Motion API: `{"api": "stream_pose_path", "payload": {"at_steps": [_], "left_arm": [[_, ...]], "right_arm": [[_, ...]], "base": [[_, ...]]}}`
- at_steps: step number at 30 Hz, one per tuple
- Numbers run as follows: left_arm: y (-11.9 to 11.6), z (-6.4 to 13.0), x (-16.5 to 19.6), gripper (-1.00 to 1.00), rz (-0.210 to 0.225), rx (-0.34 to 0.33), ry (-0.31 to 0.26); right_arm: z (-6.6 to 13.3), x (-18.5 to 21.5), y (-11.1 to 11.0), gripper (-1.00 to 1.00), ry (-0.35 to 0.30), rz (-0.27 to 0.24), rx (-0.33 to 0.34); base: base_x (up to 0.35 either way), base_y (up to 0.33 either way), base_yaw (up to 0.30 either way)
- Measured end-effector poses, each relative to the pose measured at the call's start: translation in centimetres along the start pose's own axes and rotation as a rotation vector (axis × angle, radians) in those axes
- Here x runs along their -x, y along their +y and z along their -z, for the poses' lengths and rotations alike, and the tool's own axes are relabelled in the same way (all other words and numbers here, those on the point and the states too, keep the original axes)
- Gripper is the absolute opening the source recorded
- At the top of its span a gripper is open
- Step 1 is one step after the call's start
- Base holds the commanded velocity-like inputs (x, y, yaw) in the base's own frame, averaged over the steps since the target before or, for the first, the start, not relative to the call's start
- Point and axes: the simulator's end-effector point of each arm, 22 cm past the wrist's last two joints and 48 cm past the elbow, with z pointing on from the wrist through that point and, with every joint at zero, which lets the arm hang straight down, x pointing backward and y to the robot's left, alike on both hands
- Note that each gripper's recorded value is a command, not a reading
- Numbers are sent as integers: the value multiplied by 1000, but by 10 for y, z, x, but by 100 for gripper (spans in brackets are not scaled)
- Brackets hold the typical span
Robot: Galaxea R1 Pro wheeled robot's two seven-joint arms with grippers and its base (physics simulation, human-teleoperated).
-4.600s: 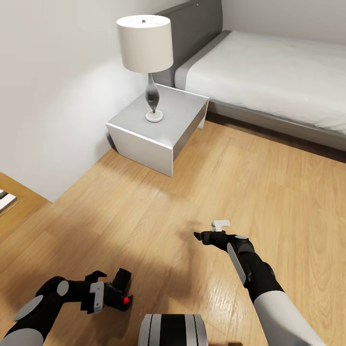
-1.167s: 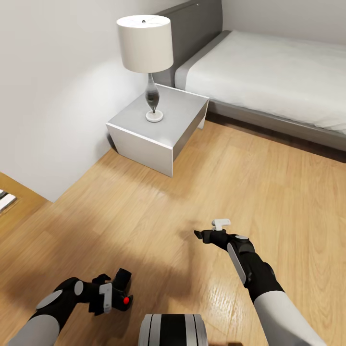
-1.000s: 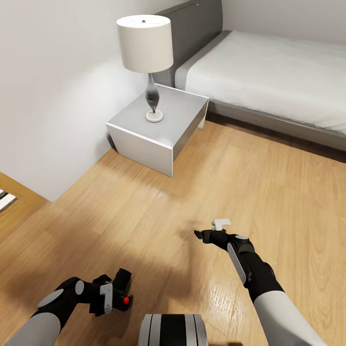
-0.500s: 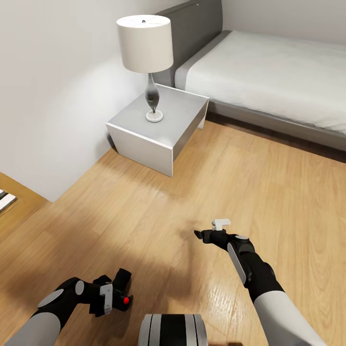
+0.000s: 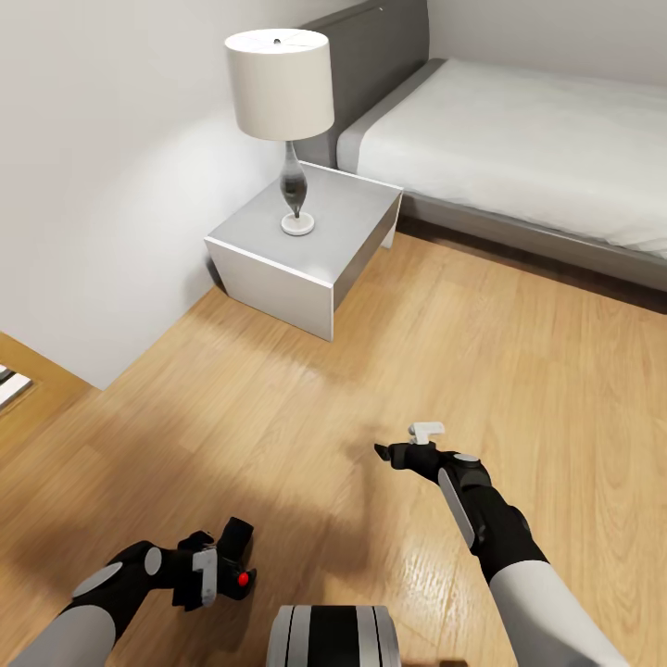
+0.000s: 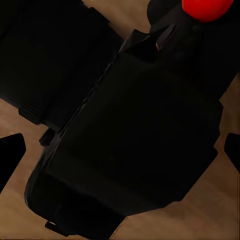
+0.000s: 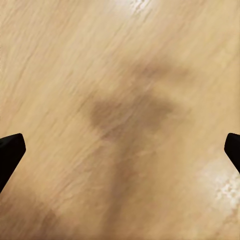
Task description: Attach the digital camera to the camera tripod in the bedroom.
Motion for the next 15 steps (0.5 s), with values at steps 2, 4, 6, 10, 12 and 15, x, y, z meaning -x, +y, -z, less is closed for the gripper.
{"api": "stream_pose_path", "payload": {"at_steps": [2,4,6,10,12,15], "left_arm": [[-1,0,-1,100,1,0,2],[-1,0,-3,100,2,-1,4],[-2,0,-4,100,2,-1,5],[-2,0,-4,100,4,-1,5],[-2,0,-4,100,4,-1,5],[-2,-1,-2,100,4,-1,3]], "right_arm": [[0,0,0,100,0,0,0],[0,0,0,100,0,0,0],[0,0,0,100,0,0,1],[0,0,0,100,-1,0,1],[0,0,1,100,-1,0,1],[0,0,1,100,-1,0,1]], "base": [[0,0,0],[0,0,0],[0,0,0],[0,0,0],[0,0,0],[0,0,0]]}}
